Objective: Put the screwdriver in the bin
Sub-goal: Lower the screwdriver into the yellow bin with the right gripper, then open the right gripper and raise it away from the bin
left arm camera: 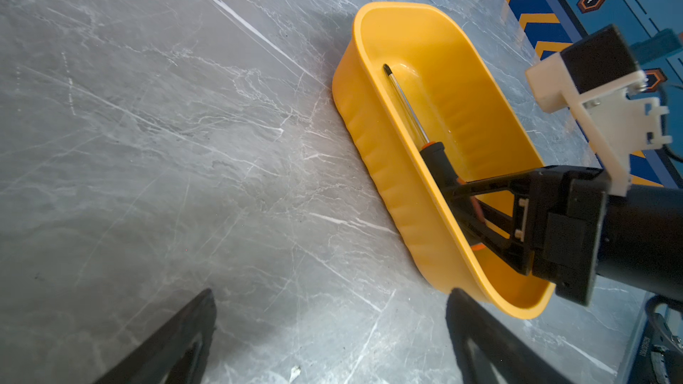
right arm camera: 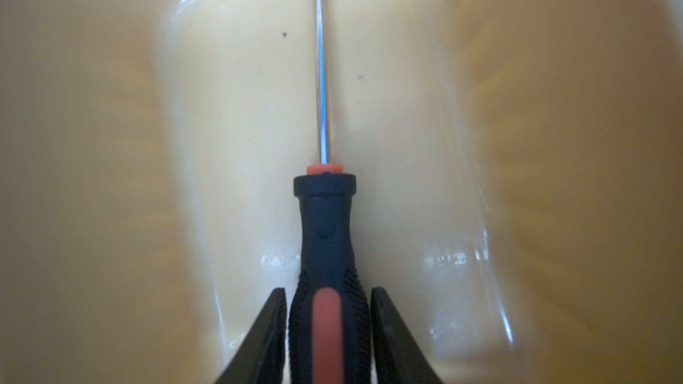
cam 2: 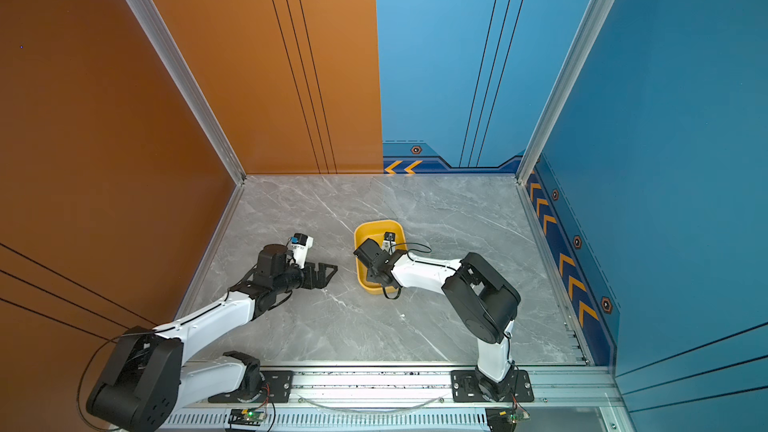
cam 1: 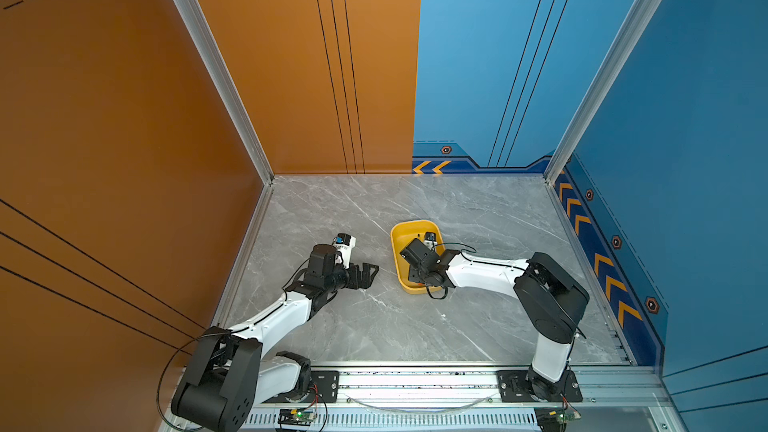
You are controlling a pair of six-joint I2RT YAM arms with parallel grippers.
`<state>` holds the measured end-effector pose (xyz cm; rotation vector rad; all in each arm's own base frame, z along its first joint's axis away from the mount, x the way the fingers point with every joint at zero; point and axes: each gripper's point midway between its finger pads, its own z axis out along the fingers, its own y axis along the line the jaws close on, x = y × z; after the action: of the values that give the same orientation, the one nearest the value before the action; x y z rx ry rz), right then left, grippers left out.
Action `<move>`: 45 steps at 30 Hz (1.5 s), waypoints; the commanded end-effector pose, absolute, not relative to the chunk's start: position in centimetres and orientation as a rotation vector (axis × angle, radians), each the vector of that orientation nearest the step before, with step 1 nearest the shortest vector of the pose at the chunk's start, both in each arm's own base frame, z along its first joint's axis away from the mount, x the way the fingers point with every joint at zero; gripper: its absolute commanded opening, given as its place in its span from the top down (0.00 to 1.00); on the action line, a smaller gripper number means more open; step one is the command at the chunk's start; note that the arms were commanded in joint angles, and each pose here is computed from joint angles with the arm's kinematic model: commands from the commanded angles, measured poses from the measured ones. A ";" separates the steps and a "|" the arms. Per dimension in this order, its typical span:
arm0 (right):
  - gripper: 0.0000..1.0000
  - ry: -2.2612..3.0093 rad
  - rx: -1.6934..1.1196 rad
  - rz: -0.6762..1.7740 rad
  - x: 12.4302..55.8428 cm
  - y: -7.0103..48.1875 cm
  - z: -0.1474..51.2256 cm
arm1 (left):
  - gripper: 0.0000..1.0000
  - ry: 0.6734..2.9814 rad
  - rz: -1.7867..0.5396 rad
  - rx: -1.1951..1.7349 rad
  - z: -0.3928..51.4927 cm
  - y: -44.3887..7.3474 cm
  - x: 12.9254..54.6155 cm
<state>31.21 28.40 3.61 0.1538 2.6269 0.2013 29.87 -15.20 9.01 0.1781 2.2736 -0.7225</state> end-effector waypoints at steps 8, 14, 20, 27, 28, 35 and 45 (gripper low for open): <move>0.41 2.644 0.063 0.115 30.5 27.7 6.1 | 0.02 2.261 -0.698 0.205 9.6 -15.3 30.1; 0.33 2.634 0.025 0.098 30.3 27.2 7.9 | 0.02 2.268 -0.703 0.204 9.4 -15.4 30.1; 0.27 2.610 -0.027 0.116 30.2 26.8 10.3 | 0.02 2.265 -0.700 0.207 9.6 -15.3 30.0; 0.24 2.617 -0.175 0.275 29.8 26.7 13.1 | 0.02 2.267 -0.696 0.209 9.6 -15.3 30.1; 0.24 2.621 -0.183 0.291 29.9 26.3 13.3 | 0.02 2.271 -0.697 0.209 9.5 -15.3 30.0; 0.24 2.593 -0.099 0.348 30.7 20.6 15.3 | 0.02 2.270 -0.689 0.218 9.7 -15.3 30.0; 0.23 2.505 -0.088 0.235 30.0 11.1 16.1 | 0.02 2.261 -0.656 0.235 10.2 -14.9 30.1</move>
<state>31.15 12.78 17.27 -0.0008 2.4728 0.2874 29.66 -14.88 9.01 0.2036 2.2888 -0.6861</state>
